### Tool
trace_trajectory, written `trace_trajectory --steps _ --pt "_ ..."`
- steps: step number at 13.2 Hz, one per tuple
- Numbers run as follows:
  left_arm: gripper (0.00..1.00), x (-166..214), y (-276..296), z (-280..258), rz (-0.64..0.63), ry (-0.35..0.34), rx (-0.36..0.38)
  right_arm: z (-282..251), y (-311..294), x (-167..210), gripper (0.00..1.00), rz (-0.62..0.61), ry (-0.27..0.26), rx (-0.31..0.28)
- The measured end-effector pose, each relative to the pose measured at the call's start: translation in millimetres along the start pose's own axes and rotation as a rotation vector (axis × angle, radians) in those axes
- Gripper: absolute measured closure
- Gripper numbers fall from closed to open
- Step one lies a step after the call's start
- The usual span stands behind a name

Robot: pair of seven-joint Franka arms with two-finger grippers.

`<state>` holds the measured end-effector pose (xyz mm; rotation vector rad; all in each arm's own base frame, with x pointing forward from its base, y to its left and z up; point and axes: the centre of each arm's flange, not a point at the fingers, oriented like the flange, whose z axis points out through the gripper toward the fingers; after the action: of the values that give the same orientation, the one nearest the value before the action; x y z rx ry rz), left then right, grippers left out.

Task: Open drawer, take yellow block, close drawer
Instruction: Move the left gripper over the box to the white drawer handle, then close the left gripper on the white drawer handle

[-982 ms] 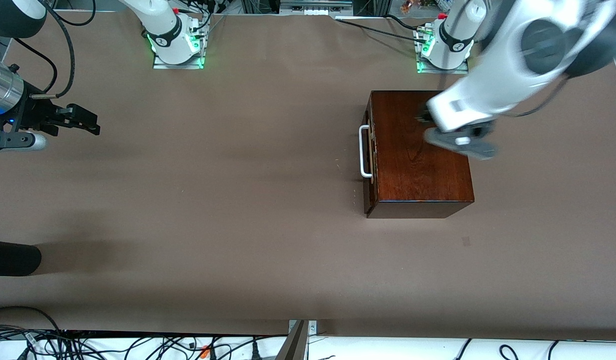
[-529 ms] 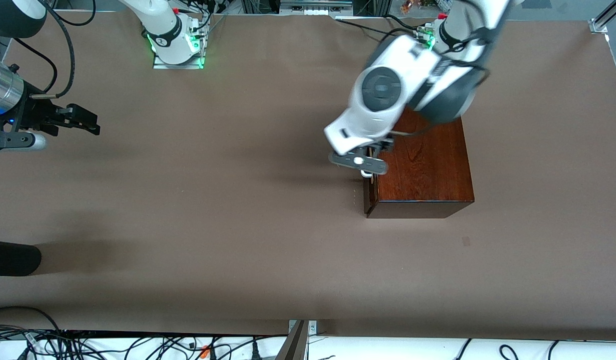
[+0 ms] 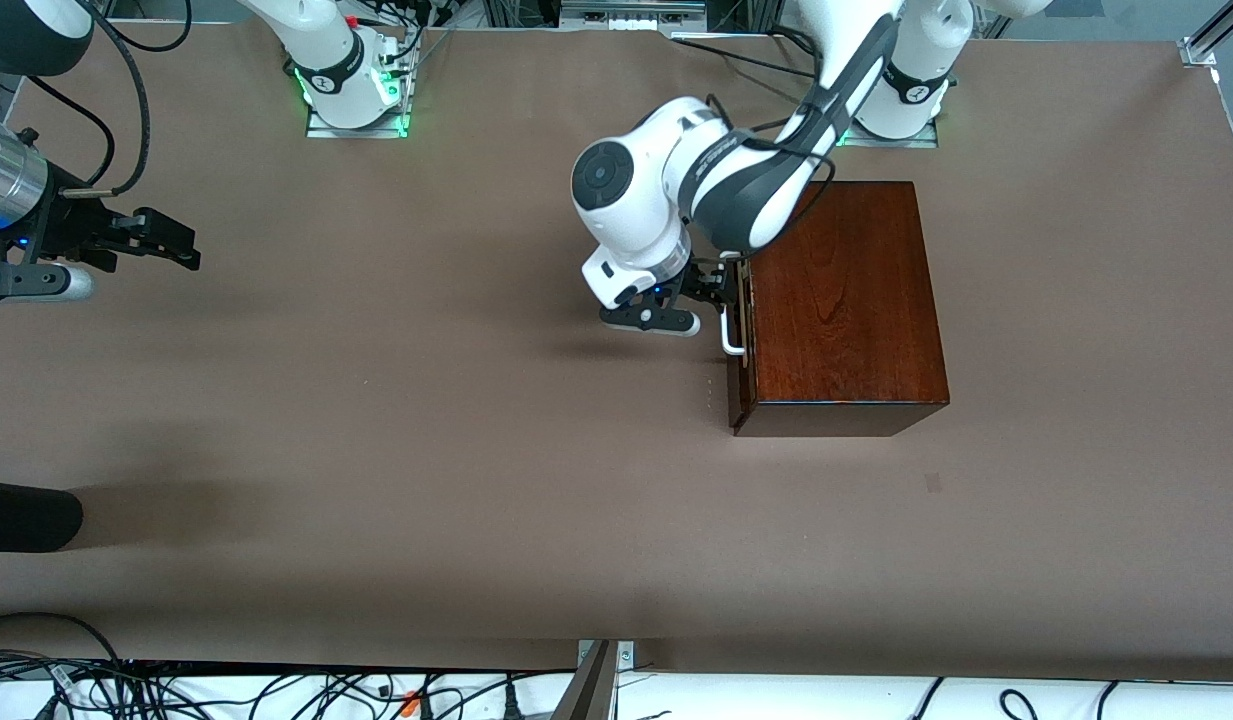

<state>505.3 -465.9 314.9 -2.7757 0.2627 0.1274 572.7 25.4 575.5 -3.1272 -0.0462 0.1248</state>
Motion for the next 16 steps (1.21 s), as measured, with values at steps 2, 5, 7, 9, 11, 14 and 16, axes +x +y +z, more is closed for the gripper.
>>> trace_trajectory --steps 2,5,7,9,11,14,16 --pt "0.00 3.5 2.1 13.7 0.001 0.009 0.042 0.0 0.0 0.0 0.00 0.000 0.000 0.000" --pt "0.00 4.9 2.5 20.0 -0.096 0.014 0.060 0.0 0.0 0.0 0.00 0.000 0.000 0.000" --pt "0.00 4.0 8.9 31.7 -0.133 0.019 0.088 0.0 0.0 0.0 0.00 0.000 0.000 0.000" --pt "0.00 2.6 14.6 41.4 -0.133 0.031 0.120 0.0 0.0 0.0 0.00 0.000 0.000 0.000" --pt "0.00 1.4 17.7 45.3 -0.140 0.030 0.126 0.0 0.0 0.0 0.00 0.000 0.000 0.000" --pt "0.00 1.8 20.1 50.1 -0.172 0.032 0.124 0.0 0.0 0.0 0.00 0.000 0.000 0.000" --pt "0.00 2.8 20.7 48.7 -0.204 0.033 0.106 0.0 0.0 0.0 0.00 0.000 0.000 0.000"
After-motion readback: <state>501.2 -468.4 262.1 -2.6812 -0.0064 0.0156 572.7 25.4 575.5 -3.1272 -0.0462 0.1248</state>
